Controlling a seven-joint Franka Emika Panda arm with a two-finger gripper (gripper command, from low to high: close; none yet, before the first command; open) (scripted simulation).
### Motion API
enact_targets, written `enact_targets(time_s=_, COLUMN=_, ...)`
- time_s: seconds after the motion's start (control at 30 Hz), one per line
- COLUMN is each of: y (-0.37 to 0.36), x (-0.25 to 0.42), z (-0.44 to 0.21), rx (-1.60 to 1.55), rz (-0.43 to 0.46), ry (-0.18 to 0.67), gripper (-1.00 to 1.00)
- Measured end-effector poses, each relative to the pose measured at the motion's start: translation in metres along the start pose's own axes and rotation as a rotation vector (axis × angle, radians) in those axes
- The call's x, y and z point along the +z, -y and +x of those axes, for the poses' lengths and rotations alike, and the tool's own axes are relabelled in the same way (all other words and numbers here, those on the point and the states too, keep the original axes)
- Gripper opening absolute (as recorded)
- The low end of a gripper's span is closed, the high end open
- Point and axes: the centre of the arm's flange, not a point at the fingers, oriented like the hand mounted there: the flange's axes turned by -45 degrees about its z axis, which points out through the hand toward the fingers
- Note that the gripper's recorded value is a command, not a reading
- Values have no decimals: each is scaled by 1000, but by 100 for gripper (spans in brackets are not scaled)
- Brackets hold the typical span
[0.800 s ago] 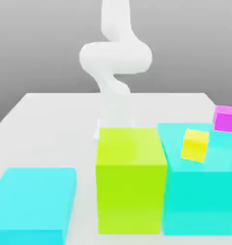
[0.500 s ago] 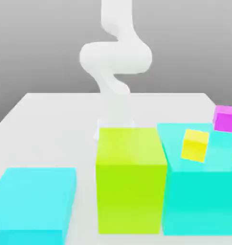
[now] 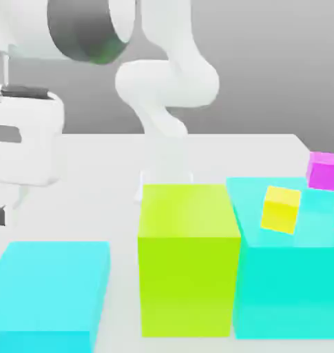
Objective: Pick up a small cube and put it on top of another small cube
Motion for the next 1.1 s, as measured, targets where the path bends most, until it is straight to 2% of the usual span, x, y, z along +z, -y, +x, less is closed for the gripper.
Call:
enact_targets(time_s=0.3, y=-73, x=156, z=-39, rx=31, rz=27, ry=192, gripper=0)
enact_targets(time_s=0.43, y=-82, x=223, z=-58, rx=36, rz=34, ry=221, gripper=0)
enact_targets(time_s=0.47, y=-82, x=237, z=-62, rx=36, rz=34, ry=222, gripper=-100)
enact_targets(time_s=0.67, y=-82, x=243, z=-64, rx=36, rz=36, ry=223, gripper=-100)
enact_targets(time_s=0.83, y=-75, x=184, z=-48, rx=23, rz=42, ry=221, gripper=-100)
enact_targets(time_s=1.1, y=121, x=85, z=-17, rx=-256, rz=138, ry=199, gripper=-100)
